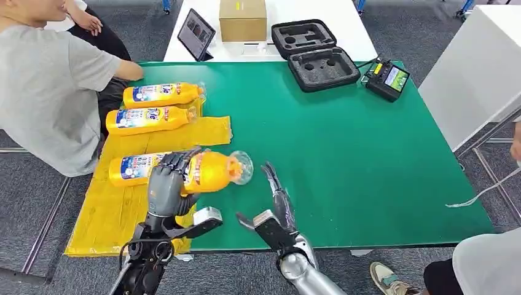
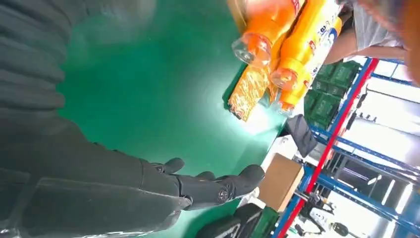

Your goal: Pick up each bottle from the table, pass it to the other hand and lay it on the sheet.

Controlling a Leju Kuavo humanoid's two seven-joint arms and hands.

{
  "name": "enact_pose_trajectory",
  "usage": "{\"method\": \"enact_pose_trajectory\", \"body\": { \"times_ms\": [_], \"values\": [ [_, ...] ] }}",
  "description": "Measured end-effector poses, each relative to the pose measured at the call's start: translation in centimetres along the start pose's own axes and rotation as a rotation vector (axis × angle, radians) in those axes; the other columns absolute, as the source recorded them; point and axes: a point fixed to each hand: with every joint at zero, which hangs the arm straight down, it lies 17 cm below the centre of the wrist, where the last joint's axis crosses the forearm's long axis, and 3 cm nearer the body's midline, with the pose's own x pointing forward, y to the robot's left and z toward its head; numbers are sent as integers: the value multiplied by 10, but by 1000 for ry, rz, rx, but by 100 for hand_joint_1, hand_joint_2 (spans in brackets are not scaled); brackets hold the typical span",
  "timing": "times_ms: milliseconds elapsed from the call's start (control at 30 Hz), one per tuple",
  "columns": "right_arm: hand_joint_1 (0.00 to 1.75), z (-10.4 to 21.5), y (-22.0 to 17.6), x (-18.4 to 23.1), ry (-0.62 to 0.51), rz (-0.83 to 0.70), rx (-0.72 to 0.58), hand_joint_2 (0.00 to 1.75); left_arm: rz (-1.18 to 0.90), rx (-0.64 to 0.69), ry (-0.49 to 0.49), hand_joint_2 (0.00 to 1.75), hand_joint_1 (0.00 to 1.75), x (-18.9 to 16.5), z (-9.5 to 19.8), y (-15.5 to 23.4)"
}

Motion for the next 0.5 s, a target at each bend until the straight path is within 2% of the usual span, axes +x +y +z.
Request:
{"method": "enact_pose_trajectory", "body": {
  "times_ms": [200, 367, 500],
  "values": [
    [0, 3, 1, -1, 5, -8, 7, 175, -54, -16, 33, 175, 175, -14, 3, 1],
    [0, 3, 4, -2, 12, -33, 21, 175, -210, -112, 53, 175, 175, -26, 6, -12],
    [0, 3, 8, -2, 17, -48, 35, 175, -296, -143, 107, 175, 175, -42, 3, -14]
  ]
}}
